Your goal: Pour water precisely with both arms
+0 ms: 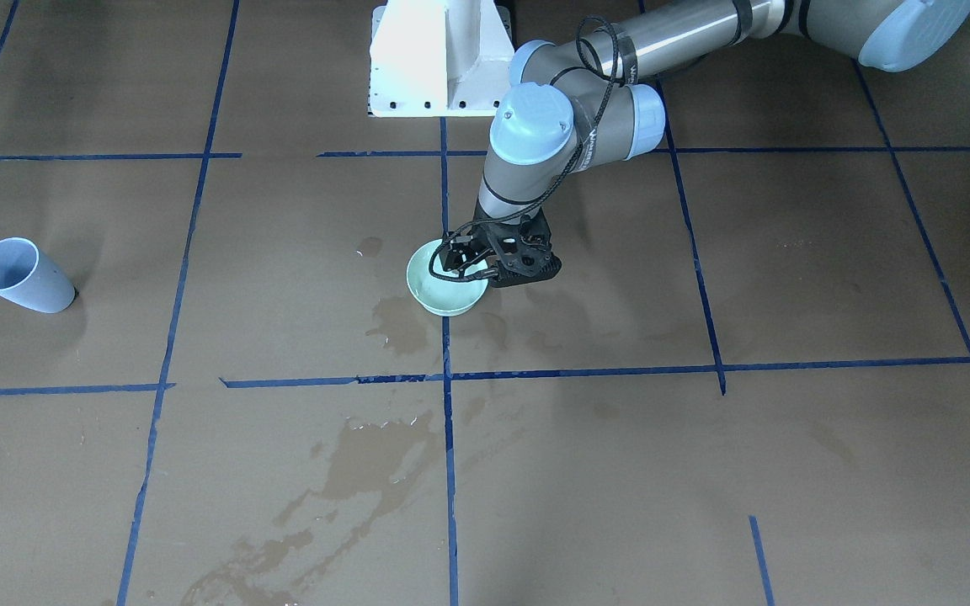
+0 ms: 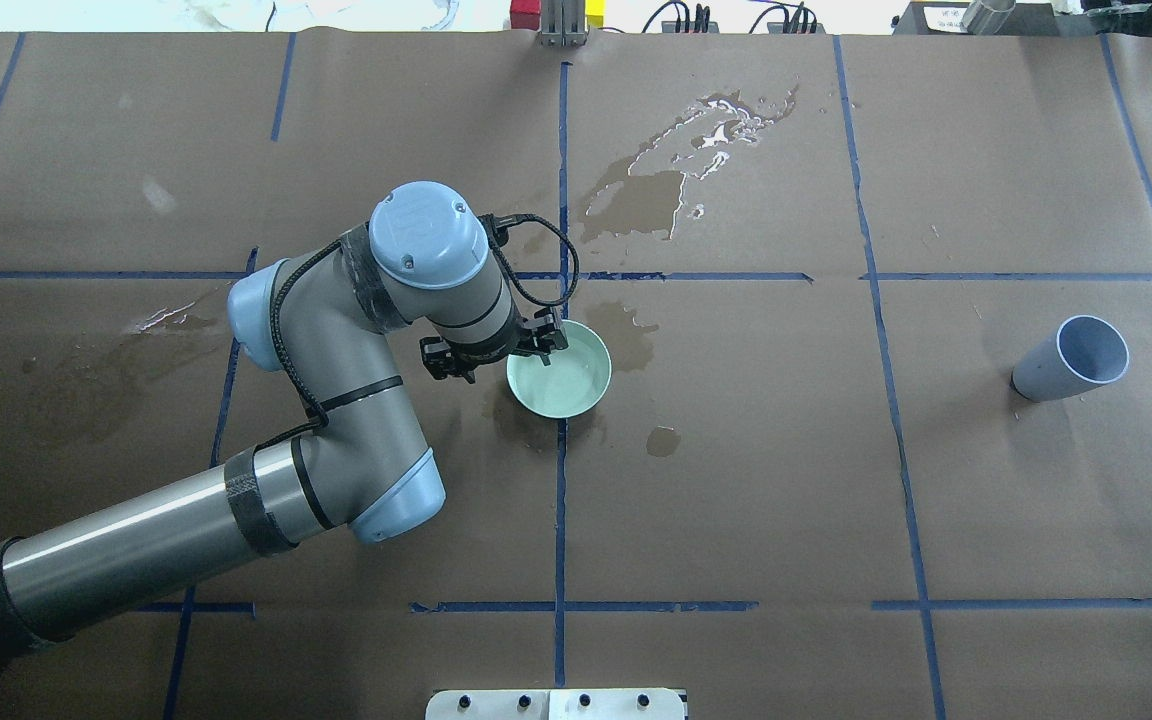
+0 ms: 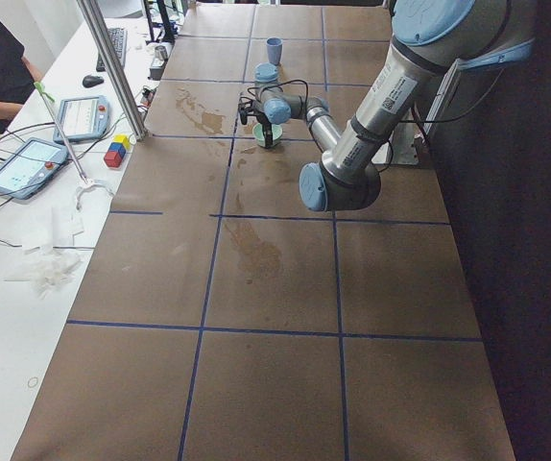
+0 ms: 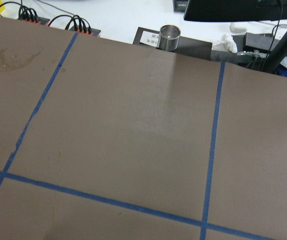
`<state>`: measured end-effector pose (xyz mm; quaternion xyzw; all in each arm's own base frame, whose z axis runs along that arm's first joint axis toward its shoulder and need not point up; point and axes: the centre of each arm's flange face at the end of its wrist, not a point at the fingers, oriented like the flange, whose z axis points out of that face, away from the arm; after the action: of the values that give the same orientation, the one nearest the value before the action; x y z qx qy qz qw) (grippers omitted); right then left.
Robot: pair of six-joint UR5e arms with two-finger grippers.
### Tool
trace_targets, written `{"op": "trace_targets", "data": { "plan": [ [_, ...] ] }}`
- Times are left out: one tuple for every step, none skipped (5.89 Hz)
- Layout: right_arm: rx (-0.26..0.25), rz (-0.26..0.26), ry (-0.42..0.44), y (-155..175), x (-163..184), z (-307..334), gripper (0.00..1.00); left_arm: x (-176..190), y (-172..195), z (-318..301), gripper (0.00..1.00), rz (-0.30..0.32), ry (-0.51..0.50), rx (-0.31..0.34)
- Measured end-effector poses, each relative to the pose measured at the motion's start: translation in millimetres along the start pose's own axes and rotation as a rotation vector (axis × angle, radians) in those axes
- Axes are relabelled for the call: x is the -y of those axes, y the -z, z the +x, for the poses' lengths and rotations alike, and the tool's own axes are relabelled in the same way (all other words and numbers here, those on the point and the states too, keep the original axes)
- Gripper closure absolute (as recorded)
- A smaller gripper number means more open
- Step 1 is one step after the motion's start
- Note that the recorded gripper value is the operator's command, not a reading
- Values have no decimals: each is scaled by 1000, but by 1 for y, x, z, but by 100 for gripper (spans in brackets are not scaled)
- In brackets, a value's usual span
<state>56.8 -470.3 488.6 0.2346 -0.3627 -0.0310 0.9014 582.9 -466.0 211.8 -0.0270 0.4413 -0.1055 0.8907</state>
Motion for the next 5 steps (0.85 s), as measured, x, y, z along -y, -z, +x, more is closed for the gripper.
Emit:
{"op": "trace_targets", "data": {
  "plan": [
    [33,-77,25,11,4,11,0,-4,-4,0,17,-5,-2,5],
    [47,-140,57,11,3,17,0,-8,-8,-1,30,-11,-4,9],
    [52,-191,65,8,-1,21,0,-12,-11,-1,47,-15,-7,10],
    [54,-213,68,9,-4,25,0,-14,-11,0,61,-16,-9,9],
    [54,-219,70,10,-6,27,0,-15,-12,0,78,-18,-12,7]
  ]
}}
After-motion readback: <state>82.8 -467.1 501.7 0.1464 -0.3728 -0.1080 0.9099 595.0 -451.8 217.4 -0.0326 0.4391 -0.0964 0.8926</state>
